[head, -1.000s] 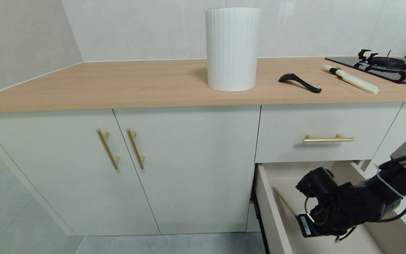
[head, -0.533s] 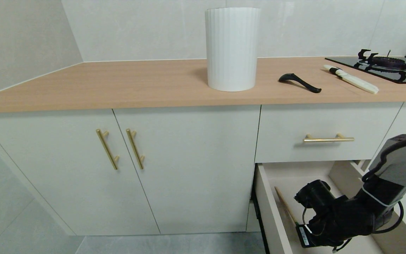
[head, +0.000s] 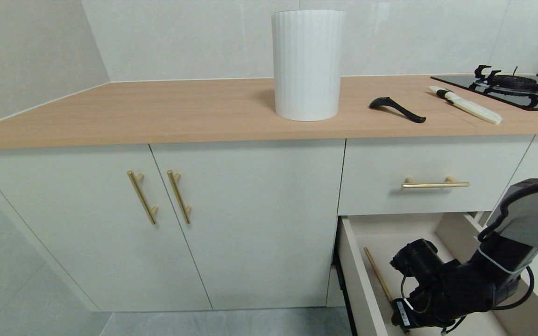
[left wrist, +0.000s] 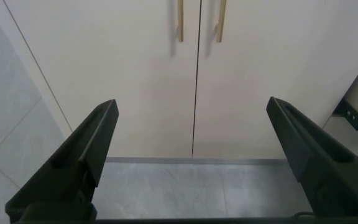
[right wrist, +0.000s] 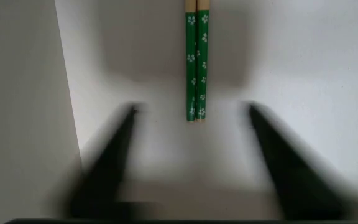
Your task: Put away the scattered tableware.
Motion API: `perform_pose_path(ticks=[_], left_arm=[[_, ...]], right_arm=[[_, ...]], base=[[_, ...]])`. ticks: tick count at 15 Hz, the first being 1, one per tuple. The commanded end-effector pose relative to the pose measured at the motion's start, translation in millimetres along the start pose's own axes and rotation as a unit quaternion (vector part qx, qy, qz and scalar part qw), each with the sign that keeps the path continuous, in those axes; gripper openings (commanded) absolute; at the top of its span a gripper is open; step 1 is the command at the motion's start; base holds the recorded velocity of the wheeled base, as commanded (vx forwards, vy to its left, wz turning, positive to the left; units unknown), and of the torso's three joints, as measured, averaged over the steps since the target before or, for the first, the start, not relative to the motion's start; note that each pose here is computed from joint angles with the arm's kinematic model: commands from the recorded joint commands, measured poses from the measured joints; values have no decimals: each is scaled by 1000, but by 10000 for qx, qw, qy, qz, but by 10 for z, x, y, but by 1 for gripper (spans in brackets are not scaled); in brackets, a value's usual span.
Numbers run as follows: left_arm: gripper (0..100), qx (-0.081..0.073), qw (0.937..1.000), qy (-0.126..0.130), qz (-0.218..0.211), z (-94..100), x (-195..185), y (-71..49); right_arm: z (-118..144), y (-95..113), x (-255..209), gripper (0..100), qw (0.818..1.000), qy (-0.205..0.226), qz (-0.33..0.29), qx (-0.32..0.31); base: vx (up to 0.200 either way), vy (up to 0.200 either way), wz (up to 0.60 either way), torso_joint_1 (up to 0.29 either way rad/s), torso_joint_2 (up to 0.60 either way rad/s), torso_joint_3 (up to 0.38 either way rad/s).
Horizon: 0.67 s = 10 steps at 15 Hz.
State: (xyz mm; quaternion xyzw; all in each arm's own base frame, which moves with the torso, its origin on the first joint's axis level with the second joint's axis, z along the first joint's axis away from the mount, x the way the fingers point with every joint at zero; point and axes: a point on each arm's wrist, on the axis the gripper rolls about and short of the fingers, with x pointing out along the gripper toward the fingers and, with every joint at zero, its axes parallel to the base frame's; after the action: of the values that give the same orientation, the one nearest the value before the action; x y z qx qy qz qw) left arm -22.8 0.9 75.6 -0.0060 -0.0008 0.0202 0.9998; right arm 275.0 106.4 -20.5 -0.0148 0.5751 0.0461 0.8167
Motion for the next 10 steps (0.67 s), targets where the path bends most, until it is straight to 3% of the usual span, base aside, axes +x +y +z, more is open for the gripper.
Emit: perform_pose_path(ticks=[1,5,9,10], left_arm=[[100,-2,10000,-1,5,0,0,0],[100,-2,10000,-1,5,0,0,0],[100,-2,10000,-1,5,0,0,0],[100,-2,10000,-1,5,0,0,0]], right_arm=[[7,6,-17,100,10000,-32,15,0],[33,7,-104,100,9999,-167,45,10],[61,-29,-708,100,9945,-1007,240,-181],[36,-63,-1003,100,9888,-1442,312,-222]], base=[[0,0,0,0,0,0],[0,0,0,0,0,0],[0,0,0,0,0,0],[0,0,0,0,0,0]])
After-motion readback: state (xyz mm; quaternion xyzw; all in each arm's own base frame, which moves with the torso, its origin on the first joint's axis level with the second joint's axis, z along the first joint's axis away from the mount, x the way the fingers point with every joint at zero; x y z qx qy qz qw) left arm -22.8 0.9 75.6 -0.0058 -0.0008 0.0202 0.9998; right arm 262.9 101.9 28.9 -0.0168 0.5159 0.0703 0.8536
